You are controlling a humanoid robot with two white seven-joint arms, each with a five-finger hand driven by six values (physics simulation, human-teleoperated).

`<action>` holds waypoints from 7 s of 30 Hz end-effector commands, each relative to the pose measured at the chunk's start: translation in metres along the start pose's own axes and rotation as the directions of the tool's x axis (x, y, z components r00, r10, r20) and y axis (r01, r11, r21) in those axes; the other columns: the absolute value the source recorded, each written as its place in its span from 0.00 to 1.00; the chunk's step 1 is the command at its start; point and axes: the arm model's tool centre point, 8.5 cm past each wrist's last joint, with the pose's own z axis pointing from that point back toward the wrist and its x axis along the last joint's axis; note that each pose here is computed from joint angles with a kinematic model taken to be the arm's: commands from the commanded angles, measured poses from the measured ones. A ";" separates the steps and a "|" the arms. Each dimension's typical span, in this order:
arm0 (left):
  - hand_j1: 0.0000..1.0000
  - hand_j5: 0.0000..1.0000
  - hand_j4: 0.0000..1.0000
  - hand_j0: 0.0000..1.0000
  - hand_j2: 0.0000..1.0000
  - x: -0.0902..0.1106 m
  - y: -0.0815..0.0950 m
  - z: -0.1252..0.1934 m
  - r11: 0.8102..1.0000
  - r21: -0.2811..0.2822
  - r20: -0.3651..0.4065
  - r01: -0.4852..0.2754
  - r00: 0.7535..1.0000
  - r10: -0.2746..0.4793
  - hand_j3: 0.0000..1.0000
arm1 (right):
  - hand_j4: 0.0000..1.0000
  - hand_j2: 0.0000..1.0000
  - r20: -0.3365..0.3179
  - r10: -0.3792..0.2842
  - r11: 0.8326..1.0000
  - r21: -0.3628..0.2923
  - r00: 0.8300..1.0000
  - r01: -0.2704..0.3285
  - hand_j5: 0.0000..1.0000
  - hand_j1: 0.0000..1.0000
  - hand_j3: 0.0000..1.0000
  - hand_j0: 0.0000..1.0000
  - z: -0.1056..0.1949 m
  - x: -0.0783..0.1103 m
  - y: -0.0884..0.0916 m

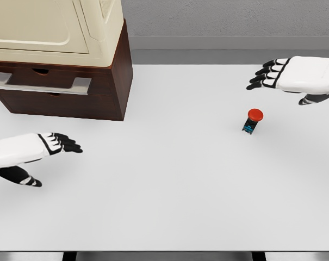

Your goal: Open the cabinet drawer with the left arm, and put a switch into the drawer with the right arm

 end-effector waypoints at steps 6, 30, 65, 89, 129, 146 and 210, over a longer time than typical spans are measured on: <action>1.00 1.00 1.00 1.00 1.00 0.003 0.002 -0.003 0.999 0.011 0.029 -0.034 0.999 0.034 1.00 | 1.00 1.00 0.011 -0.014 1.000 0.003 1.000 0.014 1.00 1.00 1.00 1.00 -0.002 0.002 0.002; 1.00 1.00 1.00 1.00 1.00 0.006 0.137 0.037 0.932 0.202 0.018 -0.302 0.952 0.305 1.00 | 1.00 1.00 0.054 -0.104 0.991 0.091 0.993 0.099 1.00 1.00 1.00 1.00 -0.059 -0.005 0.037; 1.00 1.00 1.00 1.00 1.00 -0.045 0.109 0.041 0.955 0.151 -0.335 -0.255 0.896 0.292 1.00 | 1.00 1.00 0.023 -0.082 0.975 0.211 0.996 0.075 1.00 1.00 1.00 1.00 -0.097 -0.009 0.072; 1.00 1.00 1.00 1.00 1.00 -0.067 0.092 0.025 0.958 0.149 -0.378 -0.244 0.881 0.283 1.00 | 1.00 1.00 0.007 -0.094 0.970 0.224 0.996 0.090 1.00 1.00 1.00 1.00 -0.106 -0.013 0.078; 1.00 1.00 1.00 1.00 1.00 -0.028 0.081 0.040 0.991 -0.043 -0.242 -0.127 0.964 0.113 1.00 | 1.00 1.00 -0.015 -0.082 0.967 0.241 0.997 0.083 1.00 1.00 1.00 1.00 -0.104 -0.019 0.081; 1.00 1.00 1.00 1.00 1.00 -0.018 0.080 0.059 0.990 -0.071 -0.185 -0.124 0.977 0.109 1.00 | 0.80 0.80 -0.014 -0.083 0.967 0.241 0.996 0.084 0.80 0.80 0.80 0.80 -0.105 -0.018 0.081; 1.00 1.00 1.00 1.00 1.00 0.006 0.152 0.125 0.961 0.185 -0.075 -0.207 0.972 0.224 1.00 | 0.49 0.49 -0.009 -0.089 0.967 0.241 0.996 0.089 0.49 0.49 0.49 0.49 -0.103 -0.017 0.083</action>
